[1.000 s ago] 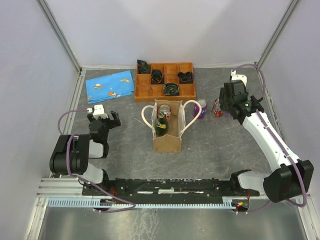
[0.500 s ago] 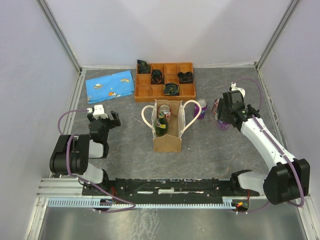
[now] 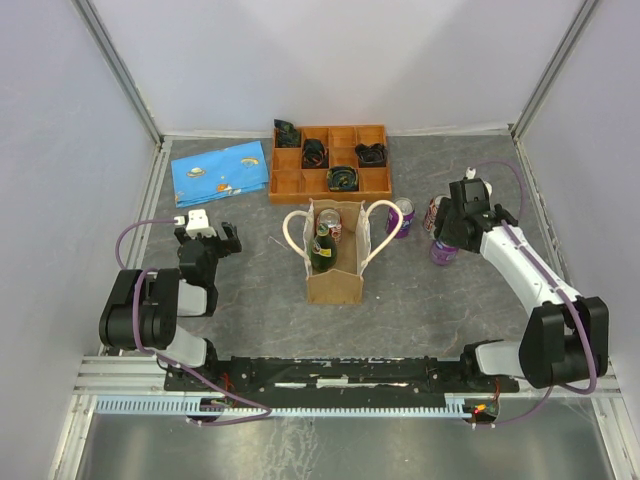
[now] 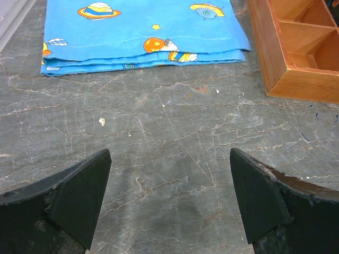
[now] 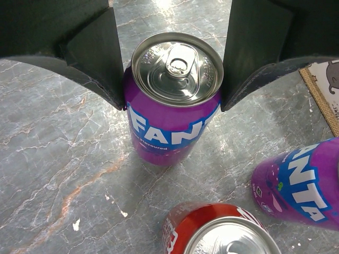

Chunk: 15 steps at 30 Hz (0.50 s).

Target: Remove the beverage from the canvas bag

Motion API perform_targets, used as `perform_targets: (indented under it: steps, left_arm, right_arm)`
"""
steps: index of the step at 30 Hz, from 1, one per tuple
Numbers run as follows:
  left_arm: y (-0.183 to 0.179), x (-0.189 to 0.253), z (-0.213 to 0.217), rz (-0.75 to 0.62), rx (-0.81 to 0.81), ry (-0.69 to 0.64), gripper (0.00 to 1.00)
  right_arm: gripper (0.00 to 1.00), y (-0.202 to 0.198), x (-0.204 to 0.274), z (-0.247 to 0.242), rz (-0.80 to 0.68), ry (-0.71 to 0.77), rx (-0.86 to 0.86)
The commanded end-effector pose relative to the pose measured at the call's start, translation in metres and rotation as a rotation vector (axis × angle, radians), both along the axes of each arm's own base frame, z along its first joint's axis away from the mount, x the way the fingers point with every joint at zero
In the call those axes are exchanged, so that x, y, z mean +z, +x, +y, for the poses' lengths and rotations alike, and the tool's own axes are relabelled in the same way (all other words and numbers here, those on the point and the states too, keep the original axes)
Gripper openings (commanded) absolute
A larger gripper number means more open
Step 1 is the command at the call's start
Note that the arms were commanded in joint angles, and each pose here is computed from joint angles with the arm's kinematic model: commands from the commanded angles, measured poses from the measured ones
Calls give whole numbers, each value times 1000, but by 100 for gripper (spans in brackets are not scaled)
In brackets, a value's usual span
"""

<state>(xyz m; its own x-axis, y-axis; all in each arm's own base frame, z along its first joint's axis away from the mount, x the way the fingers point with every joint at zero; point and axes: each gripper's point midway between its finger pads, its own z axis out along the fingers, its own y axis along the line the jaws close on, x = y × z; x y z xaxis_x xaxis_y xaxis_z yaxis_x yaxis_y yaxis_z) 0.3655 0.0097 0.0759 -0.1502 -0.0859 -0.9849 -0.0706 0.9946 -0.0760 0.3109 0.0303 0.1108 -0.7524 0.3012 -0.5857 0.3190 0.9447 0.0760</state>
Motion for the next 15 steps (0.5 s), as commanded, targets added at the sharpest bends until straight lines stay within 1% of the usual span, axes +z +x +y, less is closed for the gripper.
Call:
perform_targets:
  steps: [1, 4, 5, 6, 7, 9, 10, 12, 13, 14, 15]
  left_arm:
    - [10, 16, 1, -55, -7, 43, 99]
    - [10, 16, 1, -55, -7, 43, 99]
    - [10, 16, 1, -56, -7, 43, 99]
    - [10, 16, 1, -56, -7, 43, 99]
    - [10, 16, 1, -56, -7, 43, 99]
    - [10, 16, 1, -55, -6, 43, 99]
    - [10, 16, 1, -55, -7, 43, 99]
    - [9, 16, 1, -54, -7, 43, 99]
    - [9, 16, 1, -54, -6, 44, 99]
    - [10, 16, 1, -55, -7, 43, 99]
    - [10, 16, 1, -56, -7, 43, 99]
  right_arm:
    - [6, 17, 12, 3, -65, 51, -25]
    - [6, 14, 7, 2, -43, 59, -34]
    - [8, 13, 5, 2, -35, 60, -35]
    - [13, 13, 3, 1, -28, 60, -34]
    - [26, 12, 1, 1, -22, 62, -34]
    - [56, 11, -2, 1, -9, 64, -37]
    - [67, 10, -3, 1, -1, 62, -42]
    - [81, 9, -8, 0, 19, 56, -46]
    - [93, 8, -9, -1, 26, 55, -48]
    - [98, 7, -9, -1, 29, 54, -49]
    - [99, 7, -9, -1, 27, 55, -50]
